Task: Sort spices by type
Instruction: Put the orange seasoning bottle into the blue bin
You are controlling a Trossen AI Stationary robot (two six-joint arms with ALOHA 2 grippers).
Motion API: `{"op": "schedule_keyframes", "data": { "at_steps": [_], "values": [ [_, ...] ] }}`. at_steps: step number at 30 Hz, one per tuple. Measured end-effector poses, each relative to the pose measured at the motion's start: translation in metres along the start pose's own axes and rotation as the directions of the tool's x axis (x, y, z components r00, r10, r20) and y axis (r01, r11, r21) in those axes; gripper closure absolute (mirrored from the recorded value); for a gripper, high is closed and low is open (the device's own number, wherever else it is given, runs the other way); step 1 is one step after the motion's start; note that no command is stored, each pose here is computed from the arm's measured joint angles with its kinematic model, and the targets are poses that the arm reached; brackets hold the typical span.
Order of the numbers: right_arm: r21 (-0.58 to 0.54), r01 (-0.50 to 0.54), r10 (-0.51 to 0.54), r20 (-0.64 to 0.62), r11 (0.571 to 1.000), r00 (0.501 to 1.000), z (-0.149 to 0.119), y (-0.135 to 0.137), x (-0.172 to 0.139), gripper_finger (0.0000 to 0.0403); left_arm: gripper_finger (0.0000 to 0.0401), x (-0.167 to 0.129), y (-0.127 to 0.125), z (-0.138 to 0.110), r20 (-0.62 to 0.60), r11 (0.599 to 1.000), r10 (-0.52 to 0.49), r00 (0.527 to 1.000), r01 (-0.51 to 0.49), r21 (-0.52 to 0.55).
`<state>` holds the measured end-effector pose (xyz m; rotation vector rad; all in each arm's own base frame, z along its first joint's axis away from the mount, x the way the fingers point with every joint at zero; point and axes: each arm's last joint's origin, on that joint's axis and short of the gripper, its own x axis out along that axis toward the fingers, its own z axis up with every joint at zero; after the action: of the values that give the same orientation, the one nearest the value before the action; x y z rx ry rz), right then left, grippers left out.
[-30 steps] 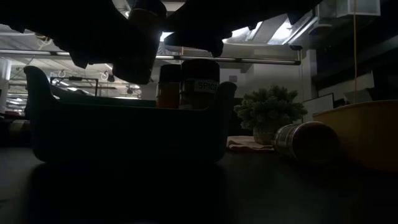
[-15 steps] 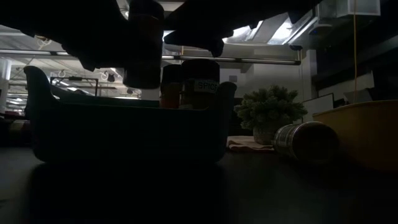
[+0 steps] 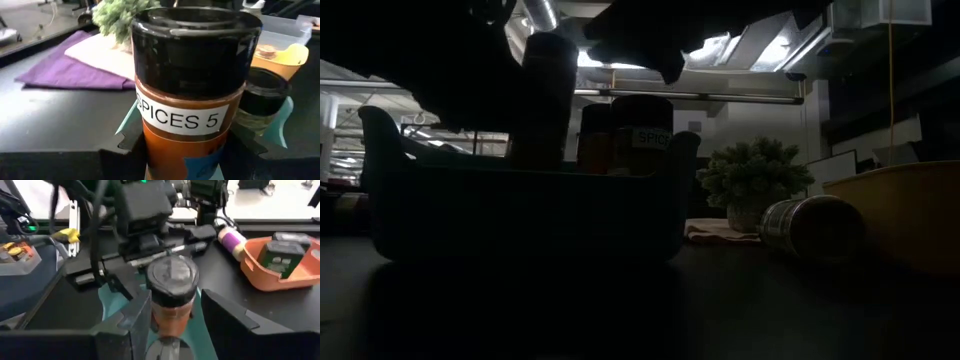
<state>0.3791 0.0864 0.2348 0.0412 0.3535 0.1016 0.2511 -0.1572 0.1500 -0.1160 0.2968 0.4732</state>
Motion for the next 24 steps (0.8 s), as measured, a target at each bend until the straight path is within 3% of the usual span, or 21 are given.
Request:
{"op": "schedule_keyframes", "data": {
  "at_steps": [24],
  "values": [
    [-0.047, 0.113, -0.116, -0.056, 0.992, 0.992, -0.014, -0.005, 0.008, 0.023, 0.023, 0.001, 0.001, -0.004, -0.056, 0.999, -0.028, 0.998, 0.026, -0.038]
  ]
}}
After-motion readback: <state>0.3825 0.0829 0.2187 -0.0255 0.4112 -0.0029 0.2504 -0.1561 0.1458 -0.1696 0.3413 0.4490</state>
